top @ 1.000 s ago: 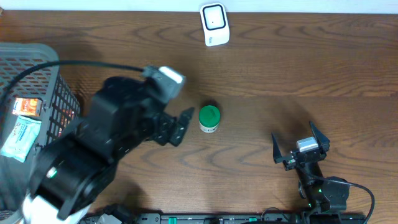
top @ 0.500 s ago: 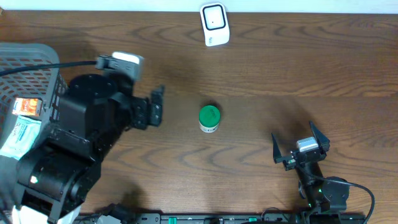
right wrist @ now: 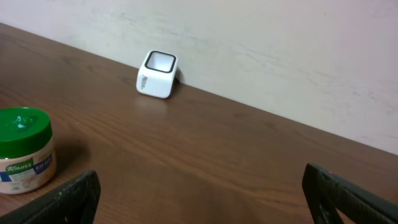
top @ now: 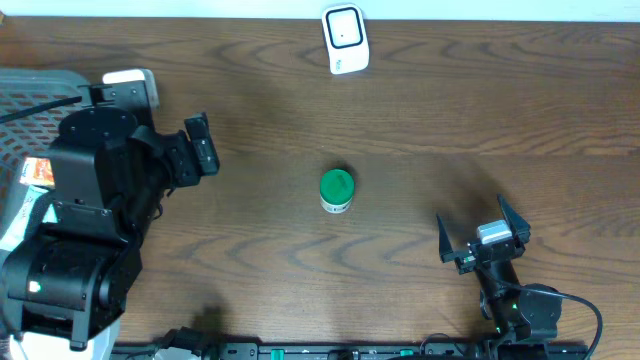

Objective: Scan the item barcode
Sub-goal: 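Release the jar and move the left gripper back into the basket, then grasp the pale green wipes pack in the basket with the left gripper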

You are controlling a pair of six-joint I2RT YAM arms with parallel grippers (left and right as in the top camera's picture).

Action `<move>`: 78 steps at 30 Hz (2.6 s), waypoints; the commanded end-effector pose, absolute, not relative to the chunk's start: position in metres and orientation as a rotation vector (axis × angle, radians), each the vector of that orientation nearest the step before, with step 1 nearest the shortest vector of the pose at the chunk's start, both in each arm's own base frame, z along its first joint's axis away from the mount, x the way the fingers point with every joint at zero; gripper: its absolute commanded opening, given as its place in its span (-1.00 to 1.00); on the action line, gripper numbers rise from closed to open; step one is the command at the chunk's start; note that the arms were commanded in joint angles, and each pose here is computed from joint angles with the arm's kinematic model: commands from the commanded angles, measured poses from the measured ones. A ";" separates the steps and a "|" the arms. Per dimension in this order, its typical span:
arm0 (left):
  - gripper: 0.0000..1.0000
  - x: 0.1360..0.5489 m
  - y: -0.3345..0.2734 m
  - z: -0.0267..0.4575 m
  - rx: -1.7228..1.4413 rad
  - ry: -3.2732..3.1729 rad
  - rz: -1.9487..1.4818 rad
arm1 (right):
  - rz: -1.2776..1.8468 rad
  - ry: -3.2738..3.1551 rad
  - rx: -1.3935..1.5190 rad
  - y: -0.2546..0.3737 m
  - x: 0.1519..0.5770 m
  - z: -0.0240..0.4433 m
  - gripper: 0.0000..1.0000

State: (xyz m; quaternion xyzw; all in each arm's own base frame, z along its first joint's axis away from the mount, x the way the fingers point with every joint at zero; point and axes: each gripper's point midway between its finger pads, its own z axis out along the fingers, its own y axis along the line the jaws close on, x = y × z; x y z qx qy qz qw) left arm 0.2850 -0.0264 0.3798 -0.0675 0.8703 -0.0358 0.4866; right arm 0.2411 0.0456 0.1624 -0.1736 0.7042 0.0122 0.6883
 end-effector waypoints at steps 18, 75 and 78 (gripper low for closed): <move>0.91 0.263 0.064 0.471 -0.546 1.784 0.024 | 0.035 1.587 -0.371 0.044 0.241 0.161 0.99; 0.91 0.200 0.277 0.102 -2.029 2.140 0.094 | 0.035 1.587 -0.371 0.044 0.241 0.161 0.99; 0.91 0.213 0.277 0.089 -1.955 2.124 -0.063 | 0.035 1.587 -0.371 0.044 0.241 0.161 0.99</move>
